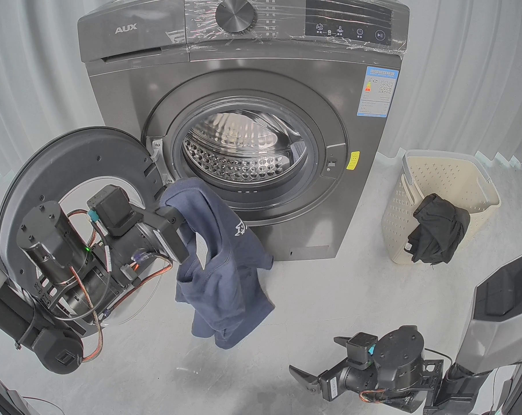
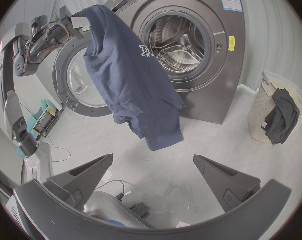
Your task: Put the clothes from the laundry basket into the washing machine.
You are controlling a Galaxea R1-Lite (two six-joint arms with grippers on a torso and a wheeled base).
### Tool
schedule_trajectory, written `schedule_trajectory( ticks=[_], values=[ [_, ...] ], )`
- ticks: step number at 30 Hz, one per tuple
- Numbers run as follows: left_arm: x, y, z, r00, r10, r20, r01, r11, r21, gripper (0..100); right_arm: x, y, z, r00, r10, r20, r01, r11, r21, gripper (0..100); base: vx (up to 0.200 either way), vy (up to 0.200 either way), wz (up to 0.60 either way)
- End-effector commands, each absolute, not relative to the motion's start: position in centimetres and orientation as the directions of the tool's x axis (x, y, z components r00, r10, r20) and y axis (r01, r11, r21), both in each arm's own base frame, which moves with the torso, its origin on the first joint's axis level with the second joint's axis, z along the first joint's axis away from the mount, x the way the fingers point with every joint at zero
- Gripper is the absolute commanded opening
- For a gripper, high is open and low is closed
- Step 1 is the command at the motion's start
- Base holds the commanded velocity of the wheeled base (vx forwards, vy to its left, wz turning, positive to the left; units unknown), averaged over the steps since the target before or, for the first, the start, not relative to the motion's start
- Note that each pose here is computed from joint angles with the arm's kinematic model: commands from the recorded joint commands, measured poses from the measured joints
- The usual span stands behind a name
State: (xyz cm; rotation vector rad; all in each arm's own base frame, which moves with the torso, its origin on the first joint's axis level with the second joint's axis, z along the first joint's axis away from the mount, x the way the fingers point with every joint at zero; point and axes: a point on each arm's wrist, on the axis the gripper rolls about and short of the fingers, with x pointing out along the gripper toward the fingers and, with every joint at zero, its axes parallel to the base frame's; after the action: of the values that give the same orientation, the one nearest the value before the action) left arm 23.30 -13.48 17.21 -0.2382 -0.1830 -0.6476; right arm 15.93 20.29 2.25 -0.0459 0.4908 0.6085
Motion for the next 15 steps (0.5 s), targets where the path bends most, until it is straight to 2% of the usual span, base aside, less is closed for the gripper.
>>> schedule_trajectory(
  ticks=[1, 6, 15],
  values=[
    [23.3, -13.5, 17.2, 0.782, -0.575, 0.243, 0.617, 0.771, -0.161, 0, 16.0, 21.5, 2.4, 0.705, 0.577, -0.413, -0.59, 0.8, 0.111, 100, 0.0, 0.0, 0.0],
    [23.3, -13.5, 17.2, 0.782, -0.573, 0.243, 0.615, 0.772, -0.161, 0, 16.5, 23.7, 3.8, 0.69, 0.655, -0.307, -0.649, 0.748, 0.137, 100, 0.0, 0.0, 0.0],
    [23.4, -13.6, 17.3, 0.784, -0.571, 0.246, 0.613, 0.773, -0.161, 0, 17.6, 27.1, 4.7, 0.658, 0.731, -0.179, -0.716, 0.681, 0.149, 100, 0.0, 0.0, 0.0]
  ],
)
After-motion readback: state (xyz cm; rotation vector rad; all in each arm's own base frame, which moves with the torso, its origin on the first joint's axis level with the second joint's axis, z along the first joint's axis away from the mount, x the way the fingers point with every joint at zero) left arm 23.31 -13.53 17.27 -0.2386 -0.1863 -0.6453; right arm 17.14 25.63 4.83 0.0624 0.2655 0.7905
